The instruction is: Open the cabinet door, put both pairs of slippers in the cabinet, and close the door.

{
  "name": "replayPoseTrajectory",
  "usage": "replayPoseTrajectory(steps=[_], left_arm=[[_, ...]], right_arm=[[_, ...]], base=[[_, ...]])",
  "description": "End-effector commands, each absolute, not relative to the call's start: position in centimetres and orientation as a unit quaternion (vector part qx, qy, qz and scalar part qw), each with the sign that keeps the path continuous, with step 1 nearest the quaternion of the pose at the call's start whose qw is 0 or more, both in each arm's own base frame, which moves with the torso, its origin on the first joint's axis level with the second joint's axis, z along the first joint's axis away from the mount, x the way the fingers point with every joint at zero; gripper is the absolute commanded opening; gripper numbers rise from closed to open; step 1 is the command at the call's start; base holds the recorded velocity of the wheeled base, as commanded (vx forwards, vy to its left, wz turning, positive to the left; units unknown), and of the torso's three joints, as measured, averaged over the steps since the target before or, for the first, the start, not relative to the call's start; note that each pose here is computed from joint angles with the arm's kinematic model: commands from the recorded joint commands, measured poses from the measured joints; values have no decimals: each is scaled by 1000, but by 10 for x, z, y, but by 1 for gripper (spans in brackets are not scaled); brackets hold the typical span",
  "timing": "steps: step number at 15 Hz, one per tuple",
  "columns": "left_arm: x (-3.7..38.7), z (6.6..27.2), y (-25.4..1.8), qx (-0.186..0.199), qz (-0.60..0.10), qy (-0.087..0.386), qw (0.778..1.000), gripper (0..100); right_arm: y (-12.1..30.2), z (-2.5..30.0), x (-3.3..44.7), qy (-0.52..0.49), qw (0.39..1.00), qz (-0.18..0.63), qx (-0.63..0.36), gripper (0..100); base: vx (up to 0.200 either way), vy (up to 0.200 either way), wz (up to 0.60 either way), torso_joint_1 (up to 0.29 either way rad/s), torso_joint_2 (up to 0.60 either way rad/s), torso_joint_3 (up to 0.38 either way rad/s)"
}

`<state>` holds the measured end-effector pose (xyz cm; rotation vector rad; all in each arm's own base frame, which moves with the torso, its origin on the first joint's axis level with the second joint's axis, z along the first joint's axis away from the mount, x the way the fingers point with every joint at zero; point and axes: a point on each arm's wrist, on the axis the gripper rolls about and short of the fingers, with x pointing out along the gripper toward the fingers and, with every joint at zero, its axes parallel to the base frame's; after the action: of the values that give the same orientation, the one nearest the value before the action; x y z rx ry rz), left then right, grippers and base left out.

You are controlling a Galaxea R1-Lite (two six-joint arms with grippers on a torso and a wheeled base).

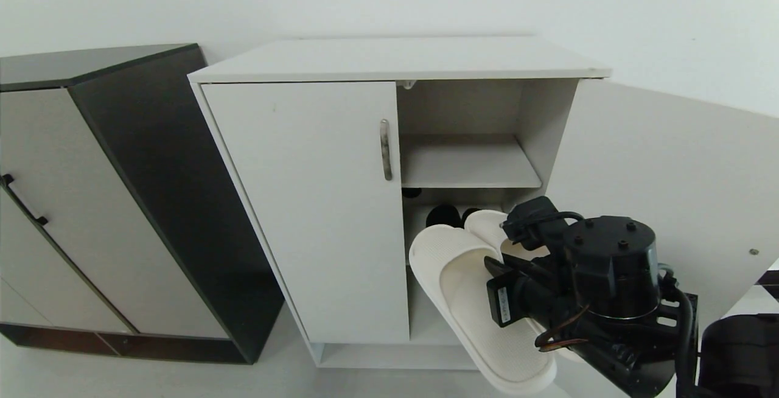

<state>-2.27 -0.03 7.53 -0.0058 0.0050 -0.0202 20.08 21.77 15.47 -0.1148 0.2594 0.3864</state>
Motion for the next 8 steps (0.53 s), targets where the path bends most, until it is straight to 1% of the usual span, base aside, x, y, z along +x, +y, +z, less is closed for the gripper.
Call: replayPoseTrajectory(steps=[1, 4, 6, 8], left_arm=[[-23, 75, 0, -3, -10, 2, 1000, 0], [-23, 75, 0, -3, -10, 2, 1000, 0], [-23, 75, 0, -3, -10, 2, 1000, 0], [-23, 75, 0, -3, -9, 2, 1000, 0]], right_arm=[[218, 152, 203, 132, 971, 188, -59, 0], [217, 150, 205, 134, 971, 187, -59, 0], [218, 149, 207, 131, 972, 188, -56, 0], [219, 147, 208, 129, 972, 187, -56, 0]], base=[[0, 0, 0, -41, 437, 383], [0, 0, 0, -33, 427, 391], [0, 0, 0, -7, 178, 166], [0, 0, 0, 5, 61, 61]])
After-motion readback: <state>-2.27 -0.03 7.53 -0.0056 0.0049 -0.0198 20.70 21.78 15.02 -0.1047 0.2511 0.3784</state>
